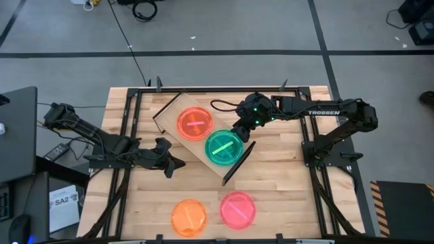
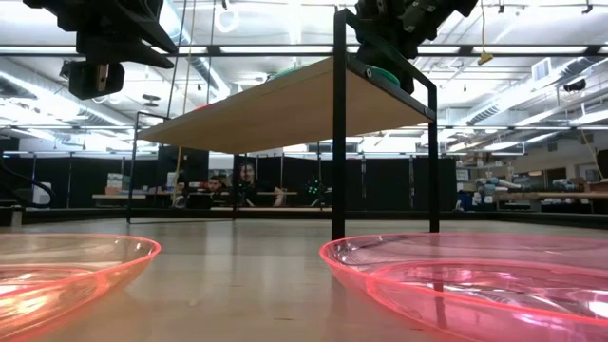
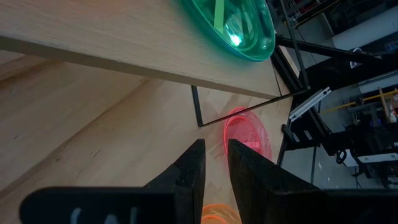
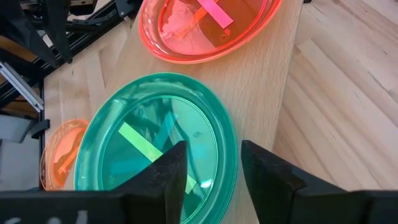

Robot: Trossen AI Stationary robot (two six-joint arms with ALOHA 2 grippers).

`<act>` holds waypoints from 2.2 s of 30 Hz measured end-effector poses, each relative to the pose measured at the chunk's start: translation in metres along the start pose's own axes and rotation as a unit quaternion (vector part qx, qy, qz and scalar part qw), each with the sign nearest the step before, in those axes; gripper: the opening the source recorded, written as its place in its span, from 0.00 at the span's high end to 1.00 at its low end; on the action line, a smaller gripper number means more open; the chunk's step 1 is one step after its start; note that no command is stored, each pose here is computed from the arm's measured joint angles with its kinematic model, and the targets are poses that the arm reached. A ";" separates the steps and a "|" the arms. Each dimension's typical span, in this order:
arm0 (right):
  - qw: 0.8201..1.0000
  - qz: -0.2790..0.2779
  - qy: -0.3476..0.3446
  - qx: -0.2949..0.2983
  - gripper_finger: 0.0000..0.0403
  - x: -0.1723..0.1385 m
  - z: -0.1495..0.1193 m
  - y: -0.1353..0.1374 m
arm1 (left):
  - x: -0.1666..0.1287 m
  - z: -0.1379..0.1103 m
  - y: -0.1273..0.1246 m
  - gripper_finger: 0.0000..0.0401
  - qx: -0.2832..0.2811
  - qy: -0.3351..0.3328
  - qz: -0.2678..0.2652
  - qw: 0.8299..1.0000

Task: Place and stack plates onto a shelf
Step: Stack the orange plate on top of the pink plate on the shelf

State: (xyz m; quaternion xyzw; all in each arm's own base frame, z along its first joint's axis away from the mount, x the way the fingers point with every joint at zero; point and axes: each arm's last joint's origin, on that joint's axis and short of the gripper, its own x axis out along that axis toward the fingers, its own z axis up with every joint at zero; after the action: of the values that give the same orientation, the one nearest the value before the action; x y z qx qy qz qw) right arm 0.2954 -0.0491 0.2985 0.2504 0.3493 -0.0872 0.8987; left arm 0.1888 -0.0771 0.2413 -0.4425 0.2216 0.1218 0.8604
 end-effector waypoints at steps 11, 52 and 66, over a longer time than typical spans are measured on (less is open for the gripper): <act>1.000 0.000 0.001 0.000 0.59 0.000 0.000 0.000 | 0.000 0.001 -0.005 0.81 0.033 -0.002 -0.024 0.999; 1.000 -0.005 0.013 0.002 0.60 0.000 -0.003 -0.001 | 0.035 -0.129 0.002 0.81 -0.063 0.236 0.064 0.968; 1.000 -0.005 0.013 0.002 0.60 0.000 -0.003 -0.001 | 0.045 -0.140 0.015 0.81 -0.058 0.237 0.111 0.963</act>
State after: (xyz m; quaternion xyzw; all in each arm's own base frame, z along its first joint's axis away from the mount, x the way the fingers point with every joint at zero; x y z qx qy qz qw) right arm 0.2935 -0.0486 0.2966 0.2514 0.3620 -0.0890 0.8932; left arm 0.1842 -0.1819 0.1378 -0.4801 0.4595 0.1209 0.7374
